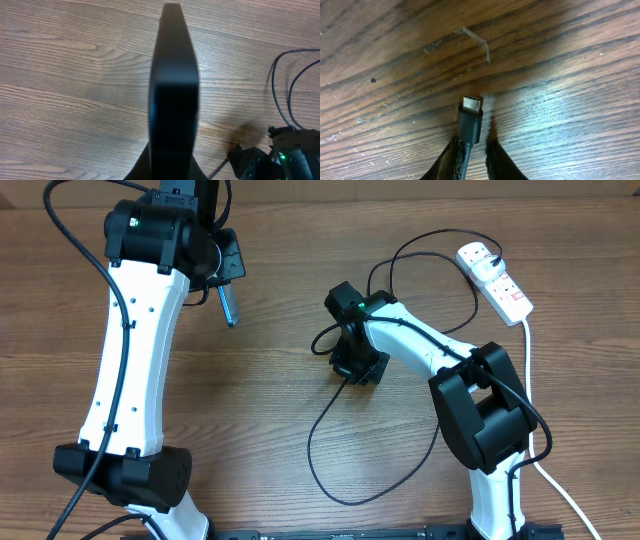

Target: Plug charger to phone and switch on socket

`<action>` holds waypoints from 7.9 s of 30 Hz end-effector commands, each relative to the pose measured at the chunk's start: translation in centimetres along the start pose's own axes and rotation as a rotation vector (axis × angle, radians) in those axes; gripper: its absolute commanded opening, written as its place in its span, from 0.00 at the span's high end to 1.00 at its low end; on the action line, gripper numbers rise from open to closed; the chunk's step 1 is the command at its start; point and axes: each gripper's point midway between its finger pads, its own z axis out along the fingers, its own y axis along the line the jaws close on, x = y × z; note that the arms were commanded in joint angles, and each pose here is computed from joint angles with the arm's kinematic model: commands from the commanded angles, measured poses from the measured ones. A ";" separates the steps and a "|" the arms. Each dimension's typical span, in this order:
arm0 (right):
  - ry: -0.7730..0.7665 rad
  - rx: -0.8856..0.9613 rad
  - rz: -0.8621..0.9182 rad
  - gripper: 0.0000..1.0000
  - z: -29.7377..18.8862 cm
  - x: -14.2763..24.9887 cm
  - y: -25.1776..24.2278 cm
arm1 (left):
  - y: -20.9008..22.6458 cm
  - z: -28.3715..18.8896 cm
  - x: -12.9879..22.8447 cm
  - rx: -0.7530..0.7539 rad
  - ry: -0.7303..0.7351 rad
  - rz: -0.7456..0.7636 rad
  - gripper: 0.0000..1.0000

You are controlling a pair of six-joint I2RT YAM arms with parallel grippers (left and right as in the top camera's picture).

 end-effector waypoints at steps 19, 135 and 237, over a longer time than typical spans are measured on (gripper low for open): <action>-0.021 0.049 -0.032 0.83 2.0 1.2 0.1 | -0.2 -0.6 -0.5 0.016 -0.022 -0.017 0.96; -0.517 -0.315 -0.343 0.48 -25.5 4.9 1.0 | -2.5 1.5 -0.9 0.263 0.046 0.187 0.96; -0.313 0.128 -0.091 0.76 3.9 -9.4 8.0 | 3.9 4.5 -0.4 -0.017 0.132 -0.093 0.96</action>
